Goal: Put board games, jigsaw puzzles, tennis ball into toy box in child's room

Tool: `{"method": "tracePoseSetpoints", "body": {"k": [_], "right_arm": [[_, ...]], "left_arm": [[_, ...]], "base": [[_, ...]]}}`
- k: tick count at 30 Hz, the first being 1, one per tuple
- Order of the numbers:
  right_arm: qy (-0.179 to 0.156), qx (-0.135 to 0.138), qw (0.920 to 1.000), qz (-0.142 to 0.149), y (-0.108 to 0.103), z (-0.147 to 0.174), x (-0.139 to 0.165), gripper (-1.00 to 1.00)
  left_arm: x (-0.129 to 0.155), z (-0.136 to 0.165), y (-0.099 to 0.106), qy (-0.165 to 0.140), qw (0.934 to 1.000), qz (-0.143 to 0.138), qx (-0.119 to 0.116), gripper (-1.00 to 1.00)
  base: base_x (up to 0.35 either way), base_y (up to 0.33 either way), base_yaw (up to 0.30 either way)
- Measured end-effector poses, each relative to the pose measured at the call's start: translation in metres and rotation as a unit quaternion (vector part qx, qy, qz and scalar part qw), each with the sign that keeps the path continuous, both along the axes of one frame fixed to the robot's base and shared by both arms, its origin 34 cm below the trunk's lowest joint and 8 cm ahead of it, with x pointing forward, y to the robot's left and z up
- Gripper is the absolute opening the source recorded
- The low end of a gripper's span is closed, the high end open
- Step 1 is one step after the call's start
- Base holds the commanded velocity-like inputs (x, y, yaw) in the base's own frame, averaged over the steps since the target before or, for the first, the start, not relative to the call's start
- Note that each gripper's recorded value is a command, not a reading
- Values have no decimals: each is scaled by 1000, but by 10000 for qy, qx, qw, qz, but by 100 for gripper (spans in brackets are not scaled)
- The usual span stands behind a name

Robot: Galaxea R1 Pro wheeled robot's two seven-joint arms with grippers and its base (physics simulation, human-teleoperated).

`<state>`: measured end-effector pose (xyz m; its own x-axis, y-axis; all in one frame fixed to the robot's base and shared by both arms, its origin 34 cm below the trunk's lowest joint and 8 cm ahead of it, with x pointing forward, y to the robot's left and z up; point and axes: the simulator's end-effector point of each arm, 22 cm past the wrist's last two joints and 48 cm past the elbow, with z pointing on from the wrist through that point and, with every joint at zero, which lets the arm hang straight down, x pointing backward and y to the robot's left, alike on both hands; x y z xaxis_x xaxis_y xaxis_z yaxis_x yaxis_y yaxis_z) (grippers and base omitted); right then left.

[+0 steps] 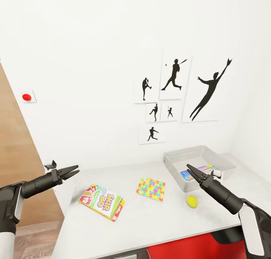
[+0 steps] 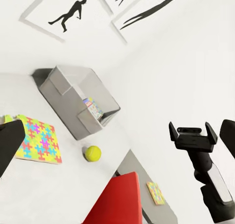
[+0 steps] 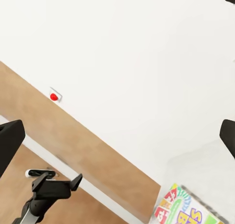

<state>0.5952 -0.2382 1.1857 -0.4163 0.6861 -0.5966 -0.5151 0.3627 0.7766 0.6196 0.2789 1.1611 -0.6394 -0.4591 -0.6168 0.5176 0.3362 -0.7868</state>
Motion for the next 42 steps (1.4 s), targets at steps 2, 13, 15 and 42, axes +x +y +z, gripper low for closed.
{"method": "tracePoseSetpoints", "body": {"k": [2,13,15,42], "right_arm": [[2,1,10000,1,0,0,0,100],[8,11,10000,10,2,0,0,100],[8,15,10000,13,2,0,0,100],[-5,-56,10000,-3,5,-1,1,100]], "left_arm": [[0,1,3,-13,10000,48,-27,100],[1,2,9,-28,9999,126,-64,100],[1,2,9,-26,9999,127,-62,100],[1,3,14,-32,9998,179,-45,100]], "base": [[-59,173,0],[-101,95,0],[-168,100,0],[-14,58,12]]}}
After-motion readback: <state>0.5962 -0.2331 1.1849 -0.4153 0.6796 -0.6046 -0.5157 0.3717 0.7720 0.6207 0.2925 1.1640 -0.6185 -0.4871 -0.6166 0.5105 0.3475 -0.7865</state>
